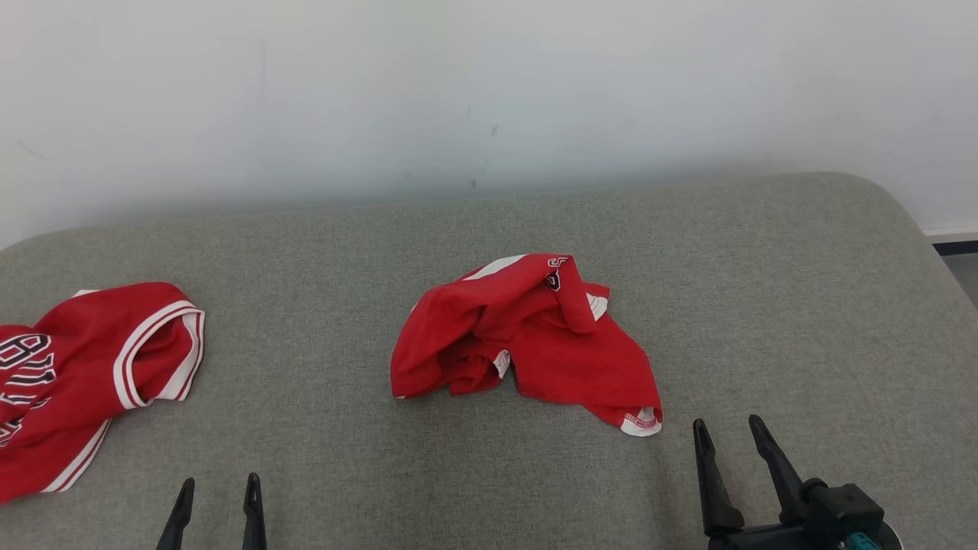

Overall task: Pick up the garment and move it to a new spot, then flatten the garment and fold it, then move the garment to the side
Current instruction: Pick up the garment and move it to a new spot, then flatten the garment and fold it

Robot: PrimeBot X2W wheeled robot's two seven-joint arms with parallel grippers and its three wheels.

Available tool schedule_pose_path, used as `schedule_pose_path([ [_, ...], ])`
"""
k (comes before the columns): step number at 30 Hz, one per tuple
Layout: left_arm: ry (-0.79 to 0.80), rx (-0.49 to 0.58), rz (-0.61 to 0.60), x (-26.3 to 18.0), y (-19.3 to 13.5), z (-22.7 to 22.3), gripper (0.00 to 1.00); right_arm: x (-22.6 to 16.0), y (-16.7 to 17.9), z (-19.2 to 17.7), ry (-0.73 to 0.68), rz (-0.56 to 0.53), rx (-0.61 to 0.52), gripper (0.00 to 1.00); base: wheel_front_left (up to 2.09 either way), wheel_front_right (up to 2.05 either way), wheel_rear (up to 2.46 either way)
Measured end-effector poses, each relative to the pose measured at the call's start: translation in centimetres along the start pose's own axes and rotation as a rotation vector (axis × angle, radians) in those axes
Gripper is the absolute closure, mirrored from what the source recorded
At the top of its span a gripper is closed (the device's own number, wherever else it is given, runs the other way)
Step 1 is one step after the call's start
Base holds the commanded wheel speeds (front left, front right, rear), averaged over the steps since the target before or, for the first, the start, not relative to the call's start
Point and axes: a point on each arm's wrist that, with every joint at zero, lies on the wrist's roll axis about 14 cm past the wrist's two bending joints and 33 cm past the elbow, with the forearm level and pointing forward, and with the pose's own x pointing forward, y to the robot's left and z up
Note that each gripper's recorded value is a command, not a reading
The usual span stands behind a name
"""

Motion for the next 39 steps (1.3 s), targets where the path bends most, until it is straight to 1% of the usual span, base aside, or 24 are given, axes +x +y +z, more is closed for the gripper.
schedule_pose_path([
  [11,0.007,-0.006,-0.005,0.1,-0.2,-0.2,0.00,0.0,-0.1,-0.2,0.005,-0.004,0.000,0.00,0.00,0.00,0.00],
  [16,-0.001,-0.033,-0.038,1.1,-1.4,-0.1,0.00,0.0,-0.1,-0.2,0.005,-0.003,0.002,0.00,0.00,0.00,0.00],
  [18,0.000,-0.049,-0.069,1.7,-2.5,-0.1,0.00,0.0,-0.3,-0.1,0.003,-0.009,0.006,0.00,0.00,0.00,0.00],
  [25,0.003,-0.098,-0.231,4.4,-8.2,-0.1,0.00,0.0,-1.3,0.0,0.002,-0.045,0.011,0.00,0.00,0.00,0.00],
  [32,0.060,-0.129,-0.372,7.4,-13.1,-1.8,0.00,0.9,-2.7,-0.2,0.008,-0.083,0.020,0.00,0.00,0.00,0.00],
  [35,0.105,-0.136,-0.421,8.2,-14.5,-3.2,0.00,0.8,-3.4,-0.3,0.012,-0.108,0.026,0.00,0.00,0.00,0.00],
  [36,0.105,-0.136,-0.421,8.2,-14.5,-3.2,0.00,0.8,-3.4,-0.3,0.012,-0.108,0.026,0.00,0.00,0.00,0.00],
  [39,0.154,-0.135,-0.465,8.8,-15.9,-4.8,0.00,0.3,-4.6,-0.5,0.019,-0.147,0.034,0.00,0.00,0.00,0.00],
])
